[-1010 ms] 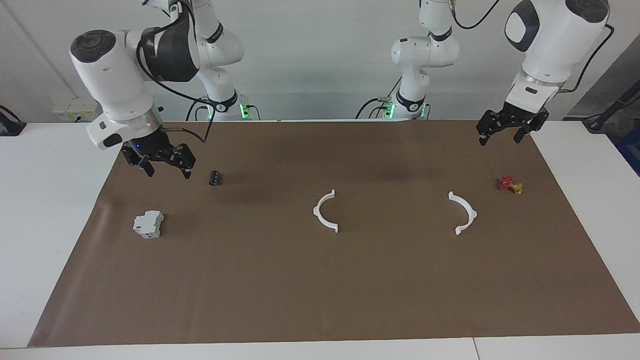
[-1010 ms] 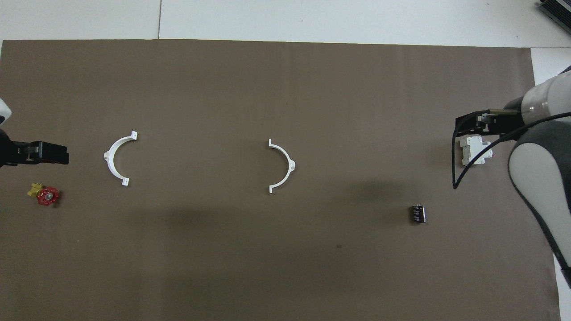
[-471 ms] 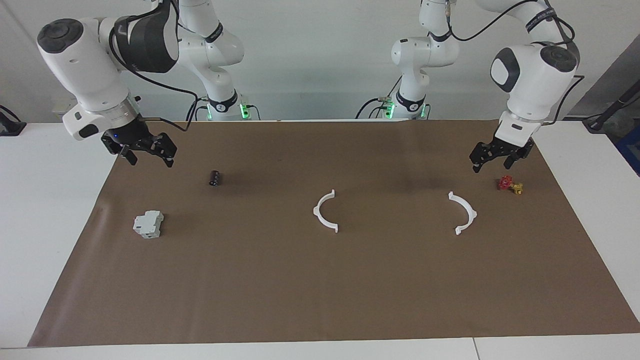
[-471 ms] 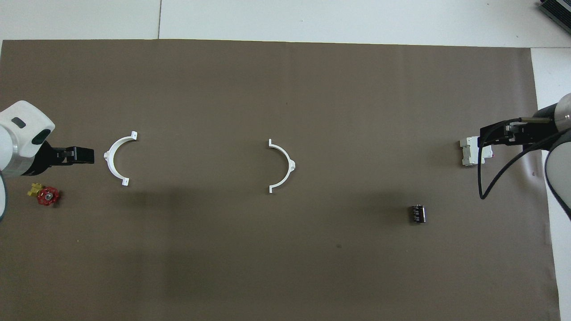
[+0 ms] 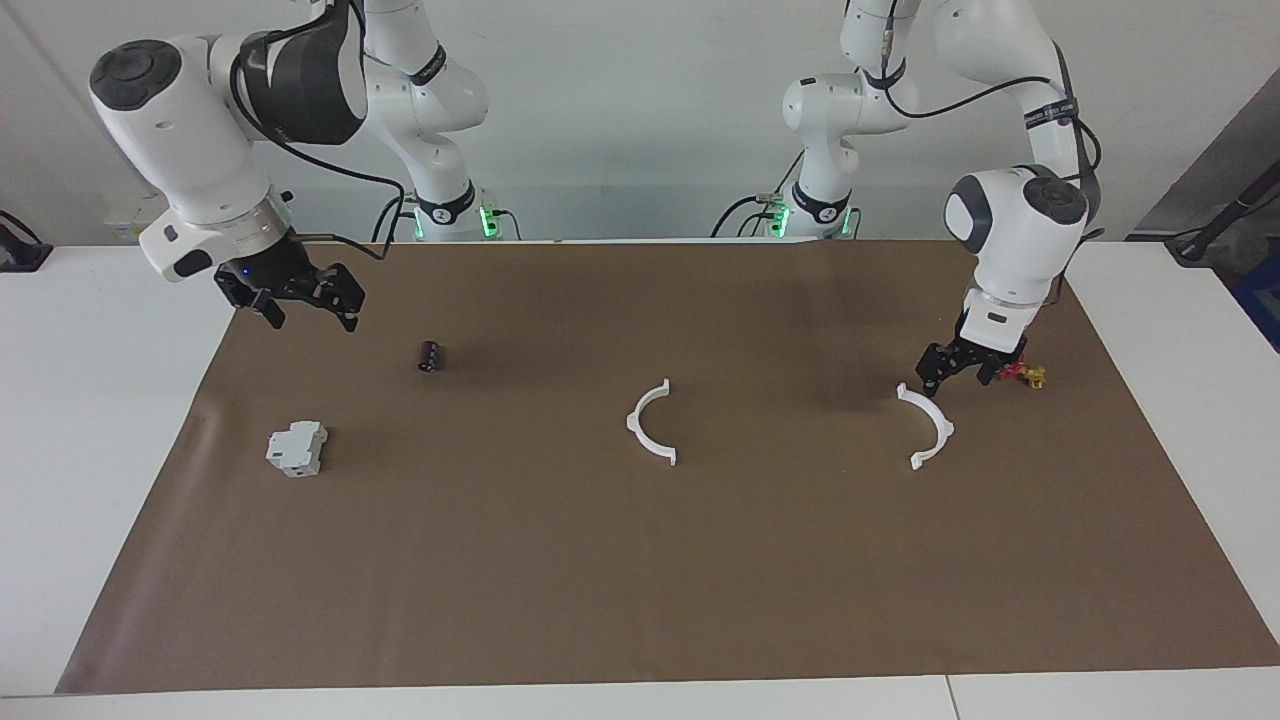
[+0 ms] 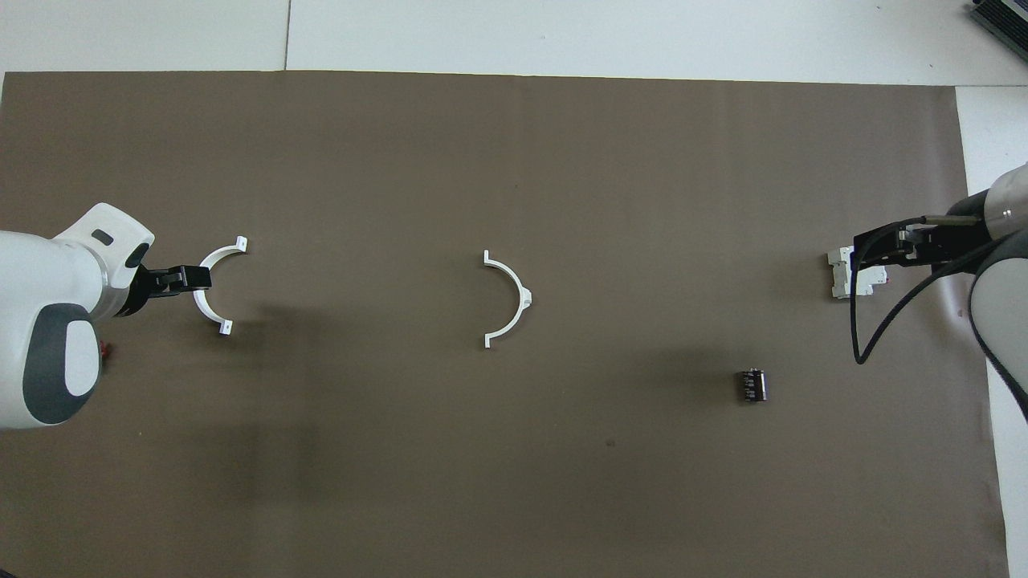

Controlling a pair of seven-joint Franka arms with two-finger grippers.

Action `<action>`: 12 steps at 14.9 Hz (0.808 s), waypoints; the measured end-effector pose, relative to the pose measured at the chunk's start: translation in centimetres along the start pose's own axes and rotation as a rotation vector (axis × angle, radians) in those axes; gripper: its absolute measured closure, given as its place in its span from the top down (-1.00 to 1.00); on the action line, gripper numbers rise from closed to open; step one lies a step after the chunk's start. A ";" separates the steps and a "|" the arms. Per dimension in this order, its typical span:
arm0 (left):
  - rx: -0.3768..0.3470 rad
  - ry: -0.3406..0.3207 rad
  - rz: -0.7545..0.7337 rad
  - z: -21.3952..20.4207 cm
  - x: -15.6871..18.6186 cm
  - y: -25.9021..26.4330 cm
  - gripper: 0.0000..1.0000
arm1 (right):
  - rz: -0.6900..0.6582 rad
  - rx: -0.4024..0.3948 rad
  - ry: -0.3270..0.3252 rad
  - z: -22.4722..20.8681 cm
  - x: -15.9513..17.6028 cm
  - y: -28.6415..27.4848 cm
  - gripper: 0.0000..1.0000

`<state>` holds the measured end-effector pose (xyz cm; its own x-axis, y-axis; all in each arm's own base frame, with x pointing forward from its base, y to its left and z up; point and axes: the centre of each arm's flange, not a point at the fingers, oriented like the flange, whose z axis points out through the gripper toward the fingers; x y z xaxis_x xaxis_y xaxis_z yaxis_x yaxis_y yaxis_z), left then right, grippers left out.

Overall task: Assemble drain pipe with both arms
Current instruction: 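Reach the left gripper to the other white half-ring and grasp it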

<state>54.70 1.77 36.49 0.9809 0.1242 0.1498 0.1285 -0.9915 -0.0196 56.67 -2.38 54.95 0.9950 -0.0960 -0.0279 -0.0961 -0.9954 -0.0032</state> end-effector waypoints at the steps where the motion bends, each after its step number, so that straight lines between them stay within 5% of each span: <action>1: 0.000 0.004 0.000 1.2 0.0 0.1 1.00 | -0.002 0.000 0.000 0.0 0.0 0.1 1.00; 12: 0.008 -0.014 -0.045 4.5 0.2 -0.9 1.00 | -0.004 -0.018 0.002 -0.1 0.0 1.2 1.00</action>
<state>55.40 2.87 32.05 0.9760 0.1694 0.1372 0.1738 -0.9846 -0.0209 56.59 -3.62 55.02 0.9955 -0.0916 -0.0259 -0.0913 -0.9957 0.0142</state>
